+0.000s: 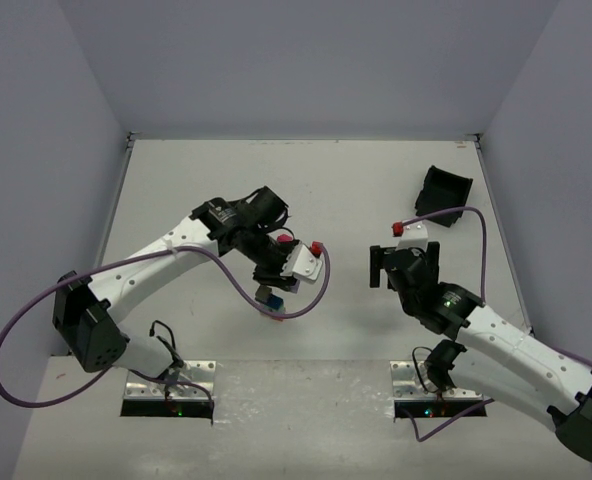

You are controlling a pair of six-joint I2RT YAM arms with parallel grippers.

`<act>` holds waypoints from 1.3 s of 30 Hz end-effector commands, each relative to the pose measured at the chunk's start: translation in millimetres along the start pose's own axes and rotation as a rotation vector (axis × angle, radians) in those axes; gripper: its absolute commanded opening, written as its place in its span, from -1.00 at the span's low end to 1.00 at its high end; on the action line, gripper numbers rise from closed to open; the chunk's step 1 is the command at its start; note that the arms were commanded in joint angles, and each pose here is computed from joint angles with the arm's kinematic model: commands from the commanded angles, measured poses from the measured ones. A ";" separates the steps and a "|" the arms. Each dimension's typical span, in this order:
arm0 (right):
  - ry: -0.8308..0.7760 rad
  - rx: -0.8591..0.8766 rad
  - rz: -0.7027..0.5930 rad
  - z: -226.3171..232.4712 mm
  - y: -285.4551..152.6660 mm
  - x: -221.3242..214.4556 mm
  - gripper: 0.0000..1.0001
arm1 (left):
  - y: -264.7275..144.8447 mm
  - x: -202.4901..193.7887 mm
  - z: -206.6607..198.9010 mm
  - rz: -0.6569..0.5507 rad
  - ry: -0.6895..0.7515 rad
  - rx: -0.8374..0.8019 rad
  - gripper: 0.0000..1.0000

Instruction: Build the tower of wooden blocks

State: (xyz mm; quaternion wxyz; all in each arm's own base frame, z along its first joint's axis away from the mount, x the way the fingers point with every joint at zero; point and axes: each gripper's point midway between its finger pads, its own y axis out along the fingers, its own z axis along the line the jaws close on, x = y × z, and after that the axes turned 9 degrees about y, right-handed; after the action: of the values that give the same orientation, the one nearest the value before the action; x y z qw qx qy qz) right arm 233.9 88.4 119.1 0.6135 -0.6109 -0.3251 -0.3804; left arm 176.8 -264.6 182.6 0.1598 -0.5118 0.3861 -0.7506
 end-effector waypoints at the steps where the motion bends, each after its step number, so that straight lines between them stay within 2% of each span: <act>1: 0.061 -0.038 -0.051 -4.3 -3.7 17.6 0.97 | -1.3 8.8 -5.4 -0.026 0.089 0.030 -1.00; 25: 0.055 -0.094 -0.077 -17.9 -7.9 22.6 0.97 | 11.3 -24.2 -18.8 0.054 0.090 0.099 -0.98; 39: 0.059 -0.105 -0.088 -21.4 -10.1 25.2 0.97 | 10.2 -27.9 -24.7 0.060 0.111 0.108 -0.94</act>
State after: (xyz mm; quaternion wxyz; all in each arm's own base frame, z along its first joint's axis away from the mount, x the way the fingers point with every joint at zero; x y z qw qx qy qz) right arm 229.8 67.5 123.7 0.5809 -0.6319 -0.3162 -0.4041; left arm 165.9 -237.9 142.4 0.2024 -0.4681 0.3833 -0.7701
